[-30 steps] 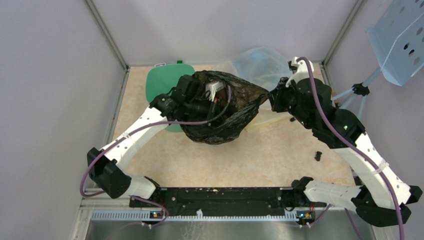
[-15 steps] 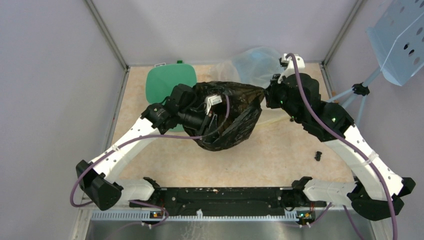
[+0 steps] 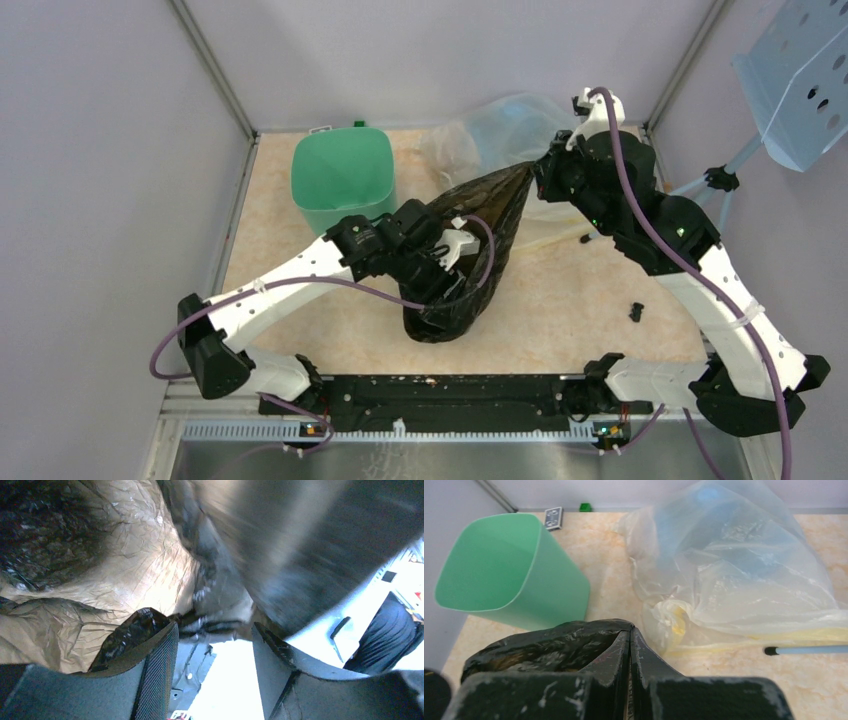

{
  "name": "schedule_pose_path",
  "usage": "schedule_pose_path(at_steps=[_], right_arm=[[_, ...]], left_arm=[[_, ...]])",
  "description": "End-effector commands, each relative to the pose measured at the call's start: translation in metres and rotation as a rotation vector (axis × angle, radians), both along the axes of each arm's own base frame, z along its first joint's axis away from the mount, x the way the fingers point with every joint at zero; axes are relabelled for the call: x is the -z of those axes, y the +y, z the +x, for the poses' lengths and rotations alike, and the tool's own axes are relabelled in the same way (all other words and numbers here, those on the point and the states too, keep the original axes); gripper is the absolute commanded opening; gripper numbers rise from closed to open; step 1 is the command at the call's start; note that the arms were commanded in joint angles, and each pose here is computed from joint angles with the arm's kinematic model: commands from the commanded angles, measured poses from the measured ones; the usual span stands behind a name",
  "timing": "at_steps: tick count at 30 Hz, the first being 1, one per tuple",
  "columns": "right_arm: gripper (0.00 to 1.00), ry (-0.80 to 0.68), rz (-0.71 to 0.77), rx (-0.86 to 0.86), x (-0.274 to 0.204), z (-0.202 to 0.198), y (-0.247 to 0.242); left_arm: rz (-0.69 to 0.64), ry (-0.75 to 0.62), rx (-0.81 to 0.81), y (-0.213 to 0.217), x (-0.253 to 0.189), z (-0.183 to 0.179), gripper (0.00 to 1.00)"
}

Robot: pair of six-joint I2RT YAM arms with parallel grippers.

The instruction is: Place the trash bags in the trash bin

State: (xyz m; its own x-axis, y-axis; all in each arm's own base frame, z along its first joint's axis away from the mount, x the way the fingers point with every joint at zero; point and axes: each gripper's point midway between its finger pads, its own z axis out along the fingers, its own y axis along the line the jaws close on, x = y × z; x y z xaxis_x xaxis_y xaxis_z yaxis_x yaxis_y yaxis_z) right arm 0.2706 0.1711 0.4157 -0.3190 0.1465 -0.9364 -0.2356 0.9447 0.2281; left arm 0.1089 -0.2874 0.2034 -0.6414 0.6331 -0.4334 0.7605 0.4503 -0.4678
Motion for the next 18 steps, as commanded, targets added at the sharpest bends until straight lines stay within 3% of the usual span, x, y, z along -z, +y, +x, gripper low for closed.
schedule_pose_path(at_steps=[1,7,11,14,18], right_arm=[[0.0,0.019,-0.022,0.071,0.008,0.004,-0.021],[0.0,0.041,0.0,0.04,0.025,-0.004,-0.018],[0.0,0.042,0.016,0.019,0.024,-0.006,-0.015],[0.0,0.034,0.029,0.007,0.02,-0.007,-0.012],[0.0,0.031,0.047,-0.014,0.017,-0.007,-0.007]], left_arm=[[-0.106,-0.149,0.008,0.005,-0.049,0.004,0.63],[-0.343,-0.292,-0.101,0.002,-0.134,0.011,0.71],[-0.421,-0.342,-0.17,0.012,-0.177,0.011,0.73],[-0.412,-0.397,-0.268,0.028,-0.187,0.02,0.8],[-0.331,-0.462,-0.398,0.045,-0.161,0.041,0.98]])
